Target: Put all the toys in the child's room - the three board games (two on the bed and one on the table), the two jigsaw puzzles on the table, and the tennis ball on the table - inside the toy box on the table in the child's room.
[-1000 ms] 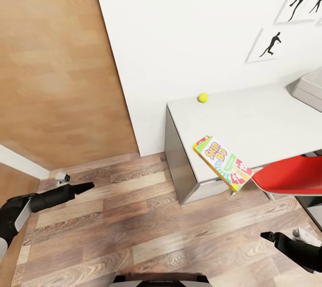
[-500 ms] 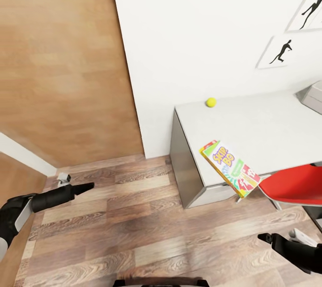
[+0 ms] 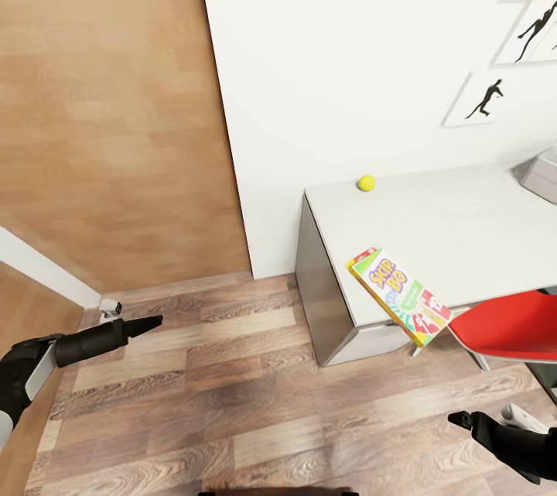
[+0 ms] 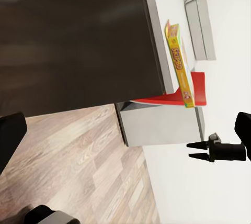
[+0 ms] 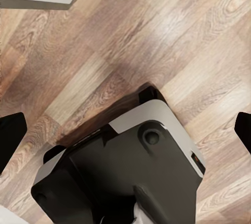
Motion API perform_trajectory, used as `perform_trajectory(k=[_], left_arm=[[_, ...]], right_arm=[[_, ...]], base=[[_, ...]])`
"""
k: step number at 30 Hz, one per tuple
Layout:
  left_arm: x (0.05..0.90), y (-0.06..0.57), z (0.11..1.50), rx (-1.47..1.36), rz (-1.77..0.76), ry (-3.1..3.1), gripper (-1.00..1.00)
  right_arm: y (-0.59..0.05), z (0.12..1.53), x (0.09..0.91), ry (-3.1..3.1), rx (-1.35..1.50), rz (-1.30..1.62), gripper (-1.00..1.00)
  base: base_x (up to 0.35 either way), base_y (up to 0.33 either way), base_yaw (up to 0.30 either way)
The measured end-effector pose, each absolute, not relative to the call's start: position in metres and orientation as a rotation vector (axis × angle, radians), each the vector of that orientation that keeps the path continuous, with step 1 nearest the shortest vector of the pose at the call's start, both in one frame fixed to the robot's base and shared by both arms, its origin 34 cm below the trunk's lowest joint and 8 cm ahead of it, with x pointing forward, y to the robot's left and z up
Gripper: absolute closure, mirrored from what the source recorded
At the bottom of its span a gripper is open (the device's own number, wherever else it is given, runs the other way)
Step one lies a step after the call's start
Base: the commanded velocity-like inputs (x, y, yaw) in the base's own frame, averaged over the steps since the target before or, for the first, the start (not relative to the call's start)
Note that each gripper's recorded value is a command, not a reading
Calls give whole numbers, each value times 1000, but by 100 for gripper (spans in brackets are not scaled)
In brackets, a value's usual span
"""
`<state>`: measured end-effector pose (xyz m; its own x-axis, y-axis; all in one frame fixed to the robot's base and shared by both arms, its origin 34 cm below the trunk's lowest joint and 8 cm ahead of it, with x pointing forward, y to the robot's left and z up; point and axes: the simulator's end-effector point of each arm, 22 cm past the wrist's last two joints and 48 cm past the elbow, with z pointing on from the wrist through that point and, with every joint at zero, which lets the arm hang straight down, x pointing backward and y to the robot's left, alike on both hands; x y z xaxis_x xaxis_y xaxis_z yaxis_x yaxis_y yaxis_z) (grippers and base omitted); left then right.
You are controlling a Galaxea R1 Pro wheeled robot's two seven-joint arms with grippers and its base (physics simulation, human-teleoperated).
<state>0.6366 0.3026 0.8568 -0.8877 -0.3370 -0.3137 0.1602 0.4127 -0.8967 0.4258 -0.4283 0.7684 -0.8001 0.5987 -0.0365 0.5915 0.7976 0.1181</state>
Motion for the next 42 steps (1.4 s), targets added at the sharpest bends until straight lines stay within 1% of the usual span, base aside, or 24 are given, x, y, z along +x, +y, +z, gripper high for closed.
perform_trajectory(k=[32,42], left_arm=[[644,303,886,-106,-1469,2179,-100],[645,302,894,-92,-1467,2164,-100]], right_arm=[[-427,785,438,2861,950,185,-100],[-426,790,441,2847,943,194,-100]], base=[[0,0,0],[-58,-62,0]])
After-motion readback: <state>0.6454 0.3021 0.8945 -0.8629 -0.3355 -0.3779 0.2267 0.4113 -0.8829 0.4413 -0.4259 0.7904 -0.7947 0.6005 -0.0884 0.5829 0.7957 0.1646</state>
